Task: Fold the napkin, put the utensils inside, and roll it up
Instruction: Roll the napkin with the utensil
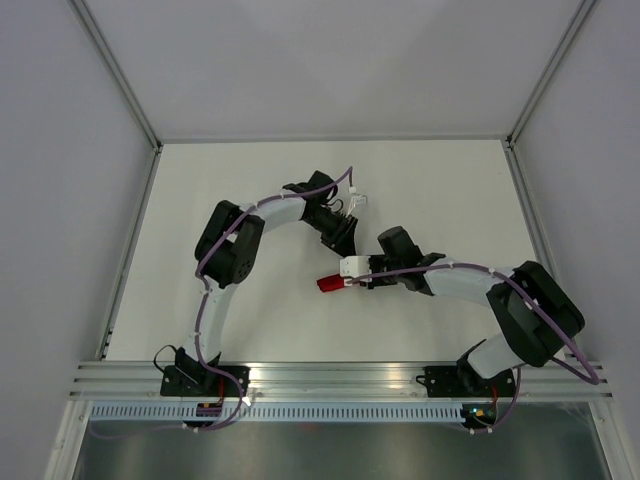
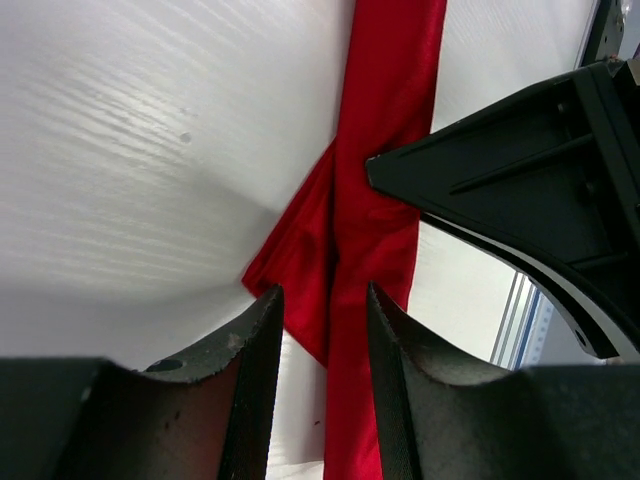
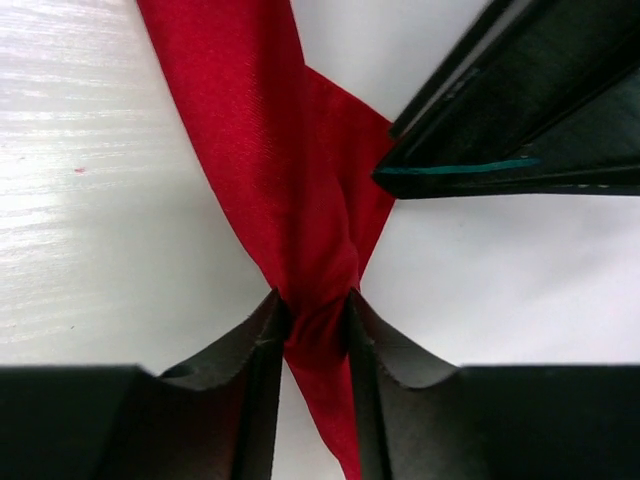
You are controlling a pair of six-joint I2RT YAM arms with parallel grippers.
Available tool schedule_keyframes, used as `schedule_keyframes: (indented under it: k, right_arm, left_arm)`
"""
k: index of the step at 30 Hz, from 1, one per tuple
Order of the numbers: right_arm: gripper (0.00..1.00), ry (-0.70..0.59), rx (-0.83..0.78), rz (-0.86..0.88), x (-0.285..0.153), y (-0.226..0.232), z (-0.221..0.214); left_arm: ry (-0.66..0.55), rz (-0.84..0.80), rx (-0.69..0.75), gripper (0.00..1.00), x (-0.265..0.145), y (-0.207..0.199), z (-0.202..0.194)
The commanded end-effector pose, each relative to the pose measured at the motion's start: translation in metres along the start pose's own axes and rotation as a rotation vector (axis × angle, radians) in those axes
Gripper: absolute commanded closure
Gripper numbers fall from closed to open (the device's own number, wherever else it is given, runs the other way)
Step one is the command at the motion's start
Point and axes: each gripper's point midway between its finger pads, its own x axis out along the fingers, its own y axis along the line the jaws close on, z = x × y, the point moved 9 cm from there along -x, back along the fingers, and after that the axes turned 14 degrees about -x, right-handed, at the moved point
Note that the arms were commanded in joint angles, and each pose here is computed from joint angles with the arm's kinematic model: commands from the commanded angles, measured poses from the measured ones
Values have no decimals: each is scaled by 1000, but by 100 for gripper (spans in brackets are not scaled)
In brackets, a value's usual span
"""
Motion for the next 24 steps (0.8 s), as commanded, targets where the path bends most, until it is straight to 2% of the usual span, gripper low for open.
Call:
schedule_keyframes:
  k: [1, 5, 8, 14, 15, 17, 18, 20, 22, 24]
  right_arm:
    - [67, -10, 47, 160, 0, 4, 2]
    - [69, -23, 121, 271, -5, -5, 1]
    - [70, -40, 171, 357, -7, -15, -1]
    - [70, -49, 237, 537, 1, -25, -9]
    - [70, -48, 244, 552, 2, -25, -11]
    - [70, -46, 257, 592, 6, -26, -13]
    - [70, -60, 260, 591, 8, -31, -13]
    - [70, -57, 283, 628, 13, -29, -18]
    - [70, -71, 293, 638, 16, -35, -19]
    - [70, -71, 313, 670, 20, -34, -24]
  left_arm:
    - [-96, -1, 47, 57, -28, -22, 23]
    - [-189, 84, 64, 55, -47, -32, 36]
    - [-302, 197, 70, 55, -65, -39, 48]
    - [-614, 441, 82, 53, -110, -59, 58]
    - [-643, 507, 51, 53, -112, -51, 49]
    - [-790, 529, 87, 53, -132, -69, 49]
    - [-823, 582, 65, 52, -132, -62, 37]
    - [-963, 571, 104, 51, -151, -81, 34]
    - [-1018, 614, 69, 51, -151, -73, 15]
    - [-1131, 615, 92, 51, -162, -80, -1]
